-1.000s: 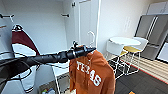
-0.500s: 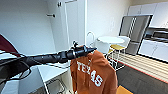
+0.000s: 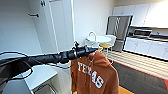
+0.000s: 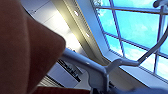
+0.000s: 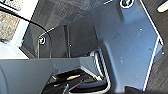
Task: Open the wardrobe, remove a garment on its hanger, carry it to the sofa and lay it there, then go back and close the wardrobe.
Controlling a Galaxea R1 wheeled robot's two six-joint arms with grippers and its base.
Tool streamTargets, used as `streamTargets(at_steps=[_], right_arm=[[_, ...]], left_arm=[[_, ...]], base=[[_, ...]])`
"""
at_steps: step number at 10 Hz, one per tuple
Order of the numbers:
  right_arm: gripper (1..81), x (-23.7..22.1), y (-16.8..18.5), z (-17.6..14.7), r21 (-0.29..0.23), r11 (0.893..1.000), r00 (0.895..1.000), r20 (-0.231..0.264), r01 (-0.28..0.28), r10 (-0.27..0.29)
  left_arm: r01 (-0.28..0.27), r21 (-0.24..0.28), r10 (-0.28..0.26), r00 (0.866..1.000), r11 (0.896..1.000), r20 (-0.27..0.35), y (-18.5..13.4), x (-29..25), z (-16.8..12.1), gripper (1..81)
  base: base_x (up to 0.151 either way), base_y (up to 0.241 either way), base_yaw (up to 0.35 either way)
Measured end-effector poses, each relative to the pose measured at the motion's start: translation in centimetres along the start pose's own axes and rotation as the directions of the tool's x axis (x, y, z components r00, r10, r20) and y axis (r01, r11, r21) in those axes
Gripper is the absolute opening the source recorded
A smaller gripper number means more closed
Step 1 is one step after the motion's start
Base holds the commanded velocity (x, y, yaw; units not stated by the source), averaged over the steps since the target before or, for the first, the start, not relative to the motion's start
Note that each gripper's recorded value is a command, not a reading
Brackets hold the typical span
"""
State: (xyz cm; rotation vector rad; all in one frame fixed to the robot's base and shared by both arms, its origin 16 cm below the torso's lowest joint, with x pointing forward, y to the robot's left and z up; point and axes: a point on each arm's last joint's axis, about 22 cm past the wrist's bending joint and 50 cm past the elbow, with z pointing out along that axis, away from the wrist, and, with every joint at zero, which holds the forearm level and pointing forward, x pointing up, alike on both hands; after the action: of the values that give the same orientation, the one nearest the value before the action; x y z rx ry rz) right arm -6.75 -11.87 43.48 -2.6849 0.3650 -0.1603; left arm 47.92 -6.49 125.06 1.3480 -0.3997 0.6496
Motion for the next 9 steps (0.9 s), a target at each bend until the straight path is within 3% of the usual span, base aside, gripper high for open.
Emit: streamTargets(at_steps=[9], right_arm=[[81.1, 0.03, 0.00, 0.01, 0.000, 1.000, 1.000, 0.000, 0.000, 0.000]], left_arm=[[-0.007, -0.011, 0.007, 1.000, 1.000, 0.014, 0.65, -0.67, -0.10, 1.0]], base=[[0.000, 0.000, -0.340]])
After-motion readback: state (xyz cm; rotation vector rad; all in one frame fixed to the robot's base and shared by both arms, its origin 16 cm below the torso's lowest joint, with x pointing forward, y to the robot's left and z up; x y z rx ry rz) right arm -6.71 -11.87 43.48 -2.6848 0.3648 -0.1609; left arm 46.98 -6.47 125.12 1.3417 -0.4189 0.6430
